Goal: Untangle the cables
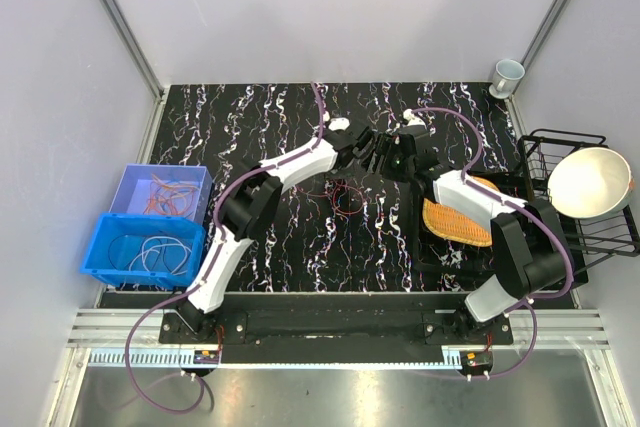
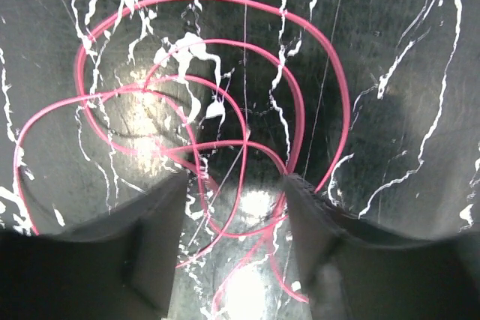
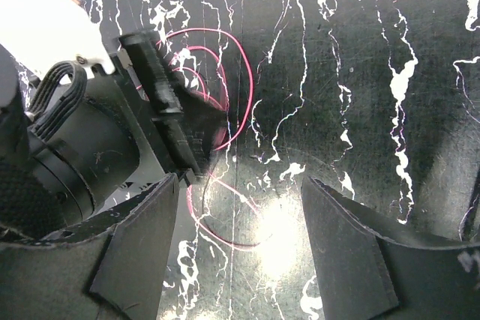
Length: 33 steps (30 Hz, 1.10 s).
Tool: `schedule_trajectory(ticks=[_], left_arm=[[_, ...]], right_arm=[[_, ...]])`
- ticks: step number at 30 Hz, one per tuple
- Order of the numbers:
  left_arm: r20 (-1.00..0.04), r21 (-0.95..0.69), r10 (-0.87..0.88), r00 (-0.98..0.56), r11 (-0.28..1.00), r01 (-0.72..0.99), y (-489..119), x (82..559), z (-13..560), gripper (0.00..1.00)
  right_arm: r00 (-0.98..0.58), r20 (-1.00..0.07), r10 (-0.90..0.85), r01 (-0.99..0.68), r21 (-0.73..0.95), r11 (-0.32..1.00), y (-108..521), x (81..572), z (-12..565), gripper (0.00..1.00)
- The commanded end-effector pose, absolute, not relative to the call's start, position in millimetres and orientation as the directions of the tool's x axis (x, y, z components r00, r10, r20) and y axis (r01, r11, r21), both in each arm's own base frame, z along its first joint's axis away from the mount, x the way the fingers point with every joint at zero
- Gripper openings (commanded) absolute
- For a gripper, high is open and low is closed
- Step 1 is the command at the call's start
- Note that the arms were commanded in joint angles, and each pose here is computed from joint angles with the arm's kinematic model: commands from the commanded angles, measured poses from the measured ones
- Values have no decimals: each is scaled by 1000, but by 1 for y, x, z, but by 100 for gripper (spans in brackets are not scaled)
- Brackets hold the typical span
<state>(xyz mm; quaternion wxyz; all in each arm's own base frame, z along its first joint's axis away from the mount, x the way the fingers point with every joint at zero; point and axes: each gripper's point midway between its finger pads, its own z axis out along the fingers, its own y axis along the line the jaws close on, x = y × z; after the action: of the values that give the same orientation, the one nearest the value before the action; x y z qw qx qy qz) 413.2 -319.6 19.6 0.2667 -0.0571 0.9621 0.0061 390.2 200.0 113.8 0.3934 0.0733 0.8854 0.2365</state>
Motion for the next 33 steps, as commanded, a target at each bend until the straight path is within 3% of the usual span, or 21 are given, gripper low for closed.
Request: schedule_trajectory(ticks=[1, 5, 33], left_arm=[[-530, -20, -123, -839, 991, -133, -314, 409, 19, 31], [-536, -4, -121, -836, 990, -141, -305, 405, 19, 0], [-613, -142, -77, -786, 990, 14, -280, 360, 98, 0]], right_arm=[[-670, -665, 331, -55, 489, 871, 199, 396, 118, 72], [-671, -663, 332, -56, 491, 869, 199, 395, 118, 73], [-690, -641, 336, -39, 497, 867, 199, 398, 107, 72]])
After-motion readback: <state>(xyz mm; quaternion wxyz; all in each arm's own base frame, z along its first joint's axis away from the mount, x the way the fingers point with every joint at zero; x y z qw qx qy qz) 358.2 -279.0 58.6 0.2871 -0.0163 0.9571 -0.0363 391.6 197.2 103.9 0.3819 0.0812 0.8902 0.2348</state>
